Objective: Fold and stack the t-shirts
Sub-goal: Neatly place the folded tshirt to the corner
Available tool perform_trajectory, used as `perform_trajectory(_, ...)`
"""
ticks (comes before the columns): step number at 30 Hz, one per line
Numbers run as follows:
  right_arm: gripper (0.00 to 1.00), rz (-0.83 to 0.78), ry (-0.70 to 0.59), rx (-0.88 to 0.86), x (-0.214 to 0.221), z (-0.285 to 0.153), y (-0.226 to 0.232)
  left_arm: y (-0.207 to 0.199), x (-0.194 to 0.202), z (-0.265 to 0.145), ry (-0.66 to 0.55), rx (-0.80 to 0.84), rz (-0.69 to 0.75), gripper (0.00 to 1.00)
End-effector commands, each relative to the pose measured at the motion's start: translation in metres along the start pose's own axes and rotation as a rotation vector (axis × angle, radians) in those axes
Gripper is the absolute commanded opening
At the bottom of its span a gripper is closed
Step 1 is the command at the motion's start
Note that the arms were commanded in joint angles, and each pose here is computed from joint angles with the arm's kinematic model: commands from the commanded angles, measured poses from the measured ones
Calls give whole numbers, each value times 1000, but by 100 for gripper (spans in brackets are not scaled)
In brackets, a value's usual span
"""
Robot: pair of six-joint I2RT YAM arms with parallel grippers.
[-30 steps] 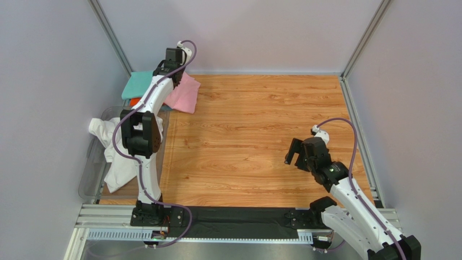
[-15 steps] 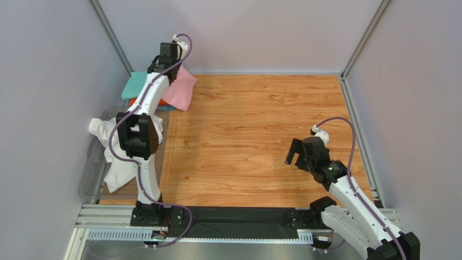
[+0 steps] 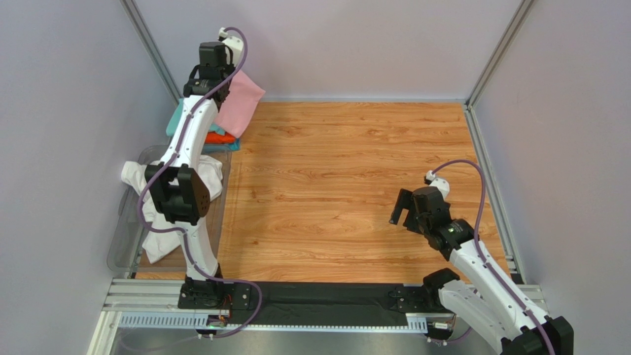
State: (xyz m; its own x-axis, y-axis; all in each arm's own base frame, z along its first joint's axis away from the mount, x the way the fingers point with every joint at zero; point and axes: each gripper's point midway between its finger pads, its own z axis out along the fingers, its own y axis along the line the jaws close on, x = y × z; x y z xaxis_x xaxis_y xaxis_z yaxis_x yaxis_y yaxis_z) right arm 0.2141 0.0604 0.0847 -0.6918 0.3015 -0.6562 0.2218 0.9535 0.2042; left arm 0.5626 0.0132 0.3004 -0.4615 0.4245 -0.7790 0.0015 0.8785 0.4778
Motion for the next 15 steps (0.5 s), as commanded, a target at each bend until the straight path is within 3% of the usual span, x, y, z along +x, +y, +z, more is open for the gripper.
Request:
perform_trajectory(1,100,8,-48,3,-13,-1,2,35,-21,-17,-73,-42,-31,0)
perform_trajectory(15,100,-7,-8,75,-11,7,-5,55,64,85,84,-46,-142,0)
